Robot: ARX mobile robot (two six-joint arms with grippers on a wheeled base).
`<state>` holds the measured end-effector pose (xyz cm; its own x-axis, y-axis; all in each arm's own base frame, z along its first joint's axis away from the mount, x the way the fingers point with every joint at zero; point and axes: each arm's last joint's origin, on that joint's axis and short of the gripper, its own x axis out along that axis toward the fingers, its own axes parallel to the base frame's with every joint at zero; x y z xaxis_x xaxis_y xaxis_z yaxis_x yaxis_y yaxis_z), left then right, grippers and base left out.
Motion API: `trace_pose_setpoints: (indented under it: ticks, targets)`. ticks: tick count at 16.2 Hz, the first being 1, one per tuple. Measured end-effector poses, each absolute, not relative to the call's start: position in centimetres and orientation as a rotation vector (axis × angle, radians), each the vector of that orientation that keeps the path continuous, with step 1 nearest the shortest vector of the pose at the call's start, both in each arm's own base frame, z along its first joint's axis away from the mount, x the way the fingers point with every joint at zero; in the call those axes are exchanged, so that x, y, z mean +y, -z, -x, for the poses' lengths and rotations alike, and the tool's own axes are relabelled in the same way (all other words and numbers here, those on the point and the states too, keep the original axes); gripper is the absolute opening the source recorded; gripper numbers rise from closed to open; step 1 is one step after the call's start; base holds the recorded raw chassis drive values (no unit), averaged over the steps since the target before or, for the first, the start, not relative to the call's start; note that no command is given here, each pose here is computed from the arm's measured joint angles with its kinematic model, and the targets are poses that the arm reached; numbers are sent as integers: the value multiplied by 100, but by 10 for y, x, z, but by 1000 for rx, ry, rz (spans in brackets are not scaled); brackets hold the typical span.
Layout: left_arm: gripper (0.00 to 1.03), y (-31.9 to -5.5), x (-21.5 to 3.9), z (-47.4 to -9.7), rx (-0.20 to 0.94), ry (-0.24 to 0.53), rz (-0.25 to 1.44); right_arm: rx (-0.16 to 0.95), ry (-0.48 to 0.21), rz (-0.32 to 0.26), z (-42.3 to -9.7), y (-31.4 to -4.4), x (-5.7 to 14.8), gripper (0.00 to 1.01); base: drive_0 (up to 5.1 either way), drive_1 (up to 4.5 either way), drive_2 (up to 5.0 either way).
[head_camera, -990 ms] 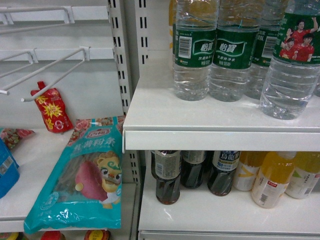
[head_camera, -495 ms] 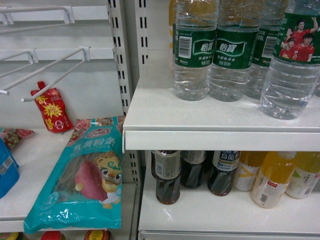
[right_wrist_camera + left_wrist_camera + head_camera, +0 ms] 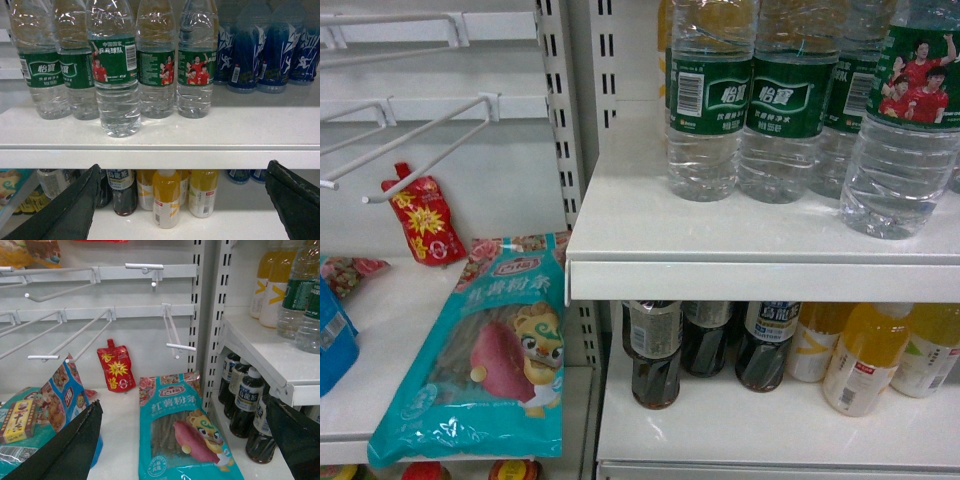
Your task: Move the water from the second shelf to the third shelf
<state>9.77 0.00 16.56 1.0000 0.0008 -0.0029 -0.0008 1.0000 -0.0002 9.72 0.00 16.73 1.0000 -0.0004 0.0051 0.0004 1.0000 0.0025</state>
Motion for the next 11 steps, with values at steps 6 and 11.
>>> trace_pose_setpoints:
  ticks: [6,11]
  targets:
    - [98,-166,0,-98,0,-1,0,-8,1,-2,-97,-168,0,98,0,0,0]
    - [98,-166,0,-98,2,0,0,-5,0,-2,-97,-167,0,98,0,0,0]
